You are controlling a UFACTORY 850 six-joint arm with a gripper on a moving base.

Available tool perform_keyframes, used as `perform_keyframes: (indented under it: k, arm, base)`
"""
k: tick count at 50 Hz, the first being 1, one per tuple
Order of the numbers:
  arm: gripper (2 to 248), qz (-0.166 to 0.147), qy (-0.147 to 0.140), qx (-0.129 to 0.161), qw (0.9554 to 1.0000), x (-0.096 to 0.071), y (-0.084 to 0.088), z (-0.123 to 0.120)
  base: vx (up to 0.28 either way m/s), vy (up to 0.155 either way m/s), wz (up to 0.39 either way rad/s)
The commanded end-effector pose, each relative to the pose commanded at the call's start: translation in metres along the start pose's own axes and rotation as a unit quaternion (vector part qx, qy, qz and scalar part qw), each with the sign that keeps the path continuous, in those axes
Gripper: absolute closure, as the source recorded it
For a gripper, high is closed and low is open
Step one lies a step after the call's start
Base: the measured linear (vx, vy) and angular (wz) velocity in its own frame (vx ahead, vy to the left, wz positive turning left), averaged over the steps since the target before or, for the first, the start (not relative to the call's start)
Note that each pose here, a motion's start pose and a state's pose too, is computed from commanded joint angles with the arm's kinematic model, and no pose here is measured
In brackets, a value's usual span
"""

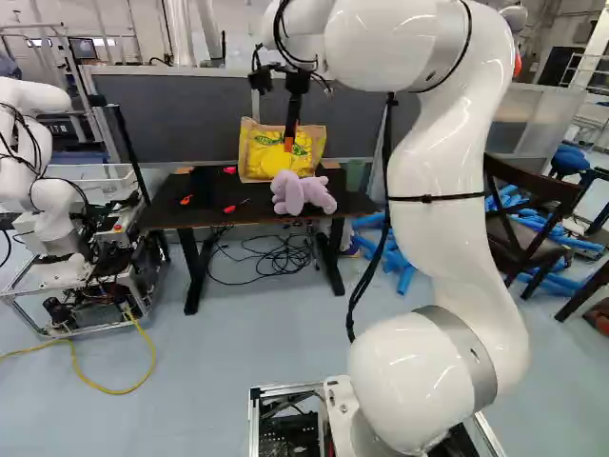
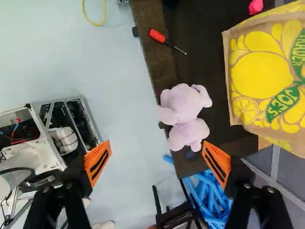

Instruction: Pick up the bag on the ground and place it on the table

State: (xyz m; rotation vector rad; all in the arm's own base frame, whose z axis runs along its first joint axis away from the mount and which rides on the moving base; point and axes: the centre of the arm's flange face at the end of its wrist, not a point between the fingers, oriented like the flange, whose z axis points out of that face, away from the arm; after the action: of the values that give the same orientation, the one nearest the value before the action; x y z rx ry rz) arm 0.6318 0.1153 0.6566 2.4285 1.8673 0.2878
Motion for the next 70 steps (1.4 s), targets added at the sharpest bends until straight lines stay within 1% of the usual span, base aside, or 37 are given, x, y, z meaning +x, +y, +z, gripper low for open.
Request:
perform_keyframes:
  k: [11,20,29,37,45,53,62,70]
  arm:
    - [3,0.035,0.01,-0.026,0.999,-0.01,-0.007,0.013]
    - [3,0.068,0.021,-0.05,0.9962,-0.021,-0.015,0.025]
    - [3,0.102,0.034,-0.074,0.9914,-0.032,-0.024,0.037]
    - [3,0.135,0.048,-0.098,0.9849,-0.044,-0.035,0.049]
    - [3,0.169,0.063,-0.122,0.976,-0.056,-0.048,0.062]
    - [3,0.204,0.081,-0.145,0.9648,-0.069,-0.063,0.076]
    - [3,0.242,0.103,-0.171,0.9494,-0.085,-0.082,0.091]
    - [3,0.274,0.124,-0.193,0.934,-0.099,-0.101,0.103]
  base:
    - [0.0,0.0,0.0]
    - [0.0,0.0,0.0]
    - [0.0,0.0,0.0]
    - [0.0,0.0,0.0]
    - [0.0,0.0,0.0]
    - [0.0,0.0,0.0]
    - [0.0,0.0,0.0]
    - [0.0,0.0,0.0]
